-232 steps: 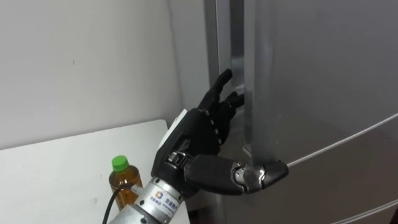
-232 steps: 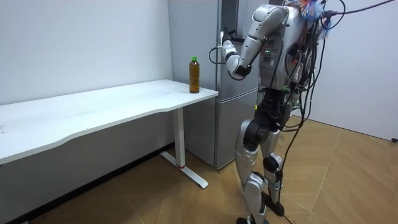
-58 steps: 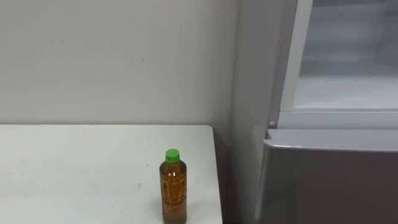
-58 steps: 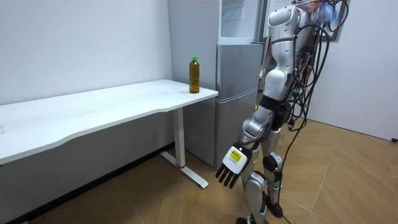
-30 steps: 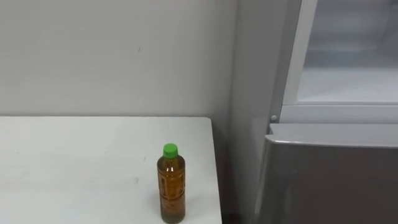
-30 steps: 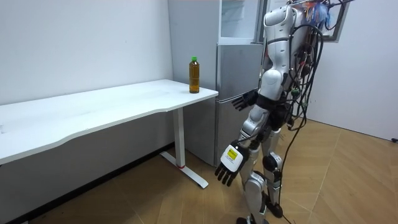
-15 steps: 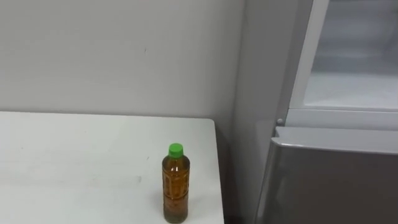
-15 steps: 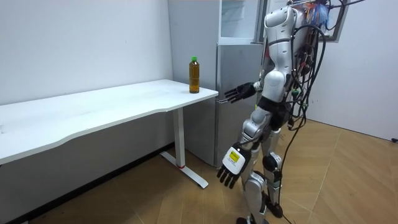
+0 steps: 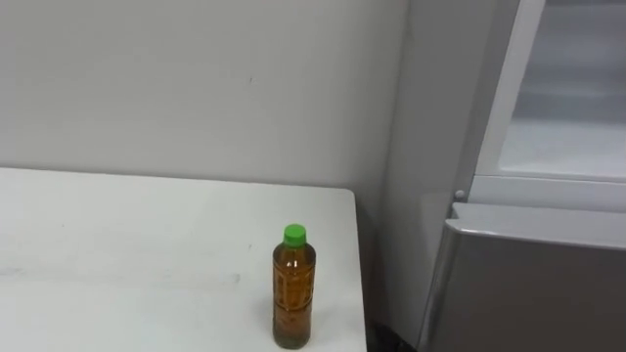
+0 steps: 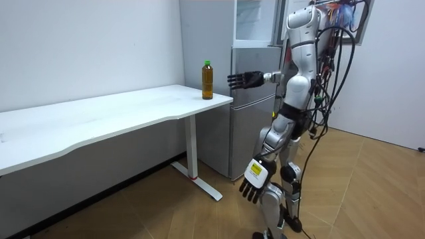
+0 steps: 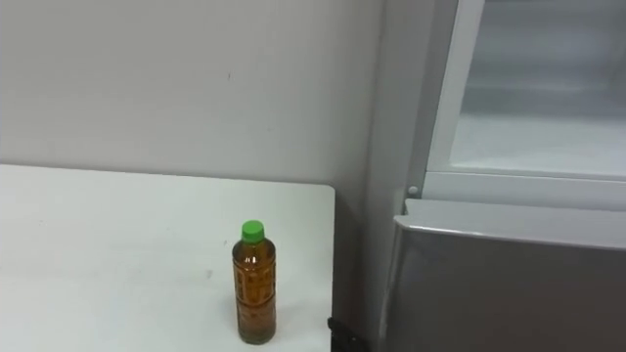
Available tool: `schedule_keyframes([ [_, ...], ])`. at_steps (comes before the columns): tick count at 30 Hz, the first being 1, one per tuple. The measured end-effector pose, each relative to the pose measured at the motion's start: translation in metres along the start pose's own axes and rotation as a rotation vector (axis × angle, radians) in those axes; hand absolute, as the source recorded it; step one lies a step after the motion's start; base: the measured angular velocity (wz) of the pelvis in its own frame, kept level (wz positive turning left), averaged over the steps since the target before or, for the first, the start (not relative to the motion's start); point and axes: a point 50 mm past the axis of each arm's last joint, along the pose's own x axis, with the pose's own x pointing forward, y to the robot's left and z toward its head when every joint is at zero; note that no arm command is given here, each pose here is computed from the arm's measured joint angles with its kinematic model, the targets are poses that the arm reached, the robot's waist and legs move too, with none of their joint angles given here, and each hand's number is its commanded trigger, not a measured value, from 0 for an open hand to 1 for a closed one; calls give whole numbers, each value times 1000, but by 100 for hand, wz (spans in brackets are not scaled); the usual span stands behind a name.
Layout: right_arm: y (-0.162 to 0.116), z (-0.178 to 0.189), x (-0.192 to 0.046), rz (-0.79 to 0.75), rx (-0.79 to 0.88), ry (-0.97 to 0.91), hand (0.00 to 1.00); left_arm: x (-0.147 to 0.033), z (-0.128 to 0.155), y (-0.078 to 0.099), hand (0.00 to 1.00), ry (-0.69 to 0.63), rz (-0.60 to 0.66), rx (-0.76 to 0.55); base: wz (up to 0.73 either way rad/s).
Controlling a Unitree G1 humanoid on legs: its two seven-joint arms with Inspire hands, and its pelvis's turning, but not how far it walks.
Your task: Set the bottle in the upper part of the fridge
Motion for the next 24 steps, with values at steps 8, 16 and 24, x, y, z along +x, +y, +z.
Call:
schedule_keyframes([
  [8, -4, 25, 22, 52, -15, -100, 0, 1, 5, 7, 0, -10, 14, 4, 4],
  [16, -12, 36, 28, 12, -42, -136, 0, 1, 5, 10, 0, -13, 7, 10, 1],
  [24, -21, 38, 27, -33, -71, -130, 0, 0, 0, 10, 0, 2, 8, 15, 8],
])
